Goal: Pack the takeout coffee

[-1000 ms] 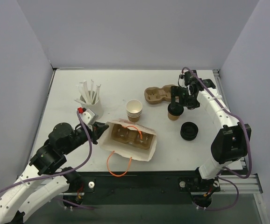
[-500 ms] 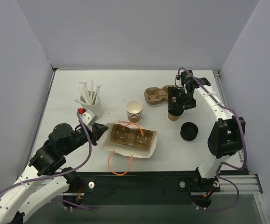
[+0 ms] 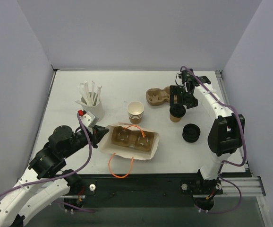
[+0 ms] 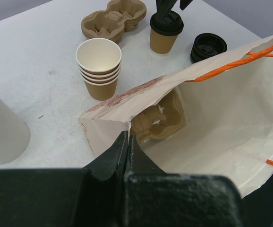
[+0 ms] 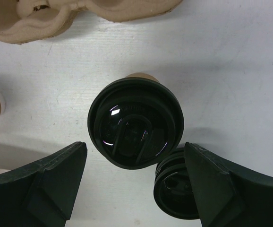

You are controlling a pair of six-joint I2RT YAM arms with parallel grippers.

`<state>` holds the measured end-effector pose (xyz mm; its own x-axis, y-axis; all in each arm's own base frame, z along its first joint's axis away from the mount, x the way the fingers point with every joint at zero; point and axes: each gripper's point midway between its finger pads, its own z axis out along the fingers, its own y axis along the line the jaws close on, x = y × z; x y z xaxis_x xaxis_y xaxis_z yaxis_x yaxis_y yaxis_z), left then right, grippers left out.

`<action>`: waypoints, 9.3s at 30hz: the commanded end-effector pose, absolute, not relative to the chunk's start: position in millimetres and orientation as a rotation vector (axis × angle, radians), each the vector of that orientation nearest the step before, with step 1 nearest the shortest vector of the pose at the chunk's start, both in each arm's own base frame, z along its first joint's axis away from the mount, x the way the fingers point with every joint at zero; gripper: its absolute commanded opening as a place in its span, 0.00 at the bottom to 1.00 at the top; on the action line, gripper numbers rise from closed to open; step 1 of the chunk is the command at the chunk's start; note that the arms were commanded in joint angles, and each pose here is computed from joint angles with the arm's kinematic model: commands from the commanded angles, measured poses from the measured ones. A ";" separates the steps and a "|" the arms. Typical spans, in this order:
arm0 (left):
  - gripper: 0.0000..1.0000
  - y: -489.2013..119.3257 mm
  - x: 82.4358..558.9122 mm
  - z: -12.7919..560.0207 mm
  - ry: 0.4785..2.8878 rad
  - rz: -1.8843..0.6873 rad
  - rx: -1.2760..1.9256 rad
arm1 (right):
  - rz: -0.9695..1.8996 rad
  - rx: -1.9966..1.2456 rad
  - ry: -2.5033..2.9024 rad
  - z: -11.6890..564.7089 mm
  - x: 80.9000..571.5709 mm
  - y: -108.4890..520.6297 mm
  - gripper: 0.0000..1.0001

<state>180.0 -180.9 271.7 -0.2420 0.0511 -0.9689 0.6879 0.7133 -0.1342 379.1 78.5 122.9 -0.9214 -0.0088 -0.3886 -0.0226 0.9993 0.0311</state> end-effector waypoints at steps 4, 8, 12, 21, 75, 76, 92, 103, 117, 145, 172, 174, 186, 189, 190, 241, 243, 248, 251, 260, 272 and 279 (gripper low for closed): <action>0.00 -179.8 179.7 293.3 1.679 -0.684 0.565 | 0.009 0.040 2.738 126.4 390.0 74.6 0.85; 0.00 -181.3 180.5 294.0 1.679 -0.688 0.566 | 0.021 0.055 2.752 121.4 390.8 78.0 0.83; 0.00 -180.9 180.6 294.4 1.681 -0.687 0.562 | -0.001 0.073 2.760 117.0 389.5 75.4 0.82; 0.00 -180.6 180.0 293.0 1.685 -0.690 0.559 | -0.031 0.082 2.786 106.9 385.4 72.4 0.76; 0.00 -177.0 178.9 292.5 1.731 -0.715 0.479 | -0.114 -0.200 2.364 282.5 350.6 88.7 0.53; 0.00 -176.9 178.9 293.3 1.731 -0.720 0.470 | -0.086 -0.215 2.311 304.4 343.0 91.0 0.53; 0.00 -186.6 176.5 288.0 1.759 -0.795 0.444 | 0.772 -0.788 1.623 489.9 163.2 260.7 0.49; 0.00 -177.4 178.8 308.3 1.709 -0.797 0.350 | 0.712 -1.259 1.595 418.6 106.8 307.1 0.49; 0.00 -185.6 159.9 313.4 1.595 -0.864 0.489 | 0.166 -1.584 1.526 310.4 127.0 317.8 0.46; 0.22 -183.6 166.6 295.3 1.539 -0.801 0.525 | -0.045 -1.625 1.559 203.3 171.7 319.0 0.44; 0.11 -157.2 144.6 245.9 1.874 -0.842 0.285 | -0.051 -1.545 1.606 187.9 171.8 307.0 0.42; 0.00 -163.8 145.1 244.5 1.864 -0.858 0.324 | -0.072 -1.532 1.617 186.9 175.7 300.4 0.42; 0.00 -186.4 157.5 258.4 1.680 -0.926 0.400 | -0.120 -1.611 1.530 177.2 200.0 294.2 0.42; 0.00 -185.1 155.2 249.4 1.693 -0.943 0.376 | -0.146 -1.629 1.538 163.2 202.4 295.5 0.42; 0.00 -185.2 154.0 246.4 1.695 -0.949 0.373 | -0.146 -1.632 1.535 161.9 202.6 296.6 0.42; 0.00 -189.4 146.0 238.0 1.695 -1.016 0.370 | -0.363 -1.770 1.532 141.6 215.1 249.0 0.40; 0.00 -192.1 144.2 238.4 1.683 -1.027 0.396 | -0.379 -1.760 1.538 142.4 217.2 247.8 0.40; 0.00 -193.8 142.3 240.1 1.646 -1.037 0.421 | -0.404 -1.740 1.550 146.0 220.2 244.8 0.40; 0.00 -195.5 142.4 238.8 1.643 -1.042 0.428 | -0.399 -1.727 1.555 151.2 220.8 246.2 0.40; 0.00 -199.0 143.4 235.2 1.649 -1.044 0.447 | -0.446 -1.707 1.596 159.3 218.1 229.1 0.39; 0.00 -198.7 144.1 234.9 1.648 -1.045 0.439 | -0.464 -1.741 1.621 141.8 215.1 220.5 0.38; 0.00 -200.8 141.9 236.1 1.644 -1.057 0.457 | -0.460 -1.774 1.591 143.7 213.4 220.0 0.38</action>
<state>141.9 -197.2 216.5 -0.4070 -0.1839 -0.8947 0.7010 0.5650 -0.4351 212.5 240.3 143.0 0.1887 -0.9471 -0.2597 -0.7313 0.0410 -0.6808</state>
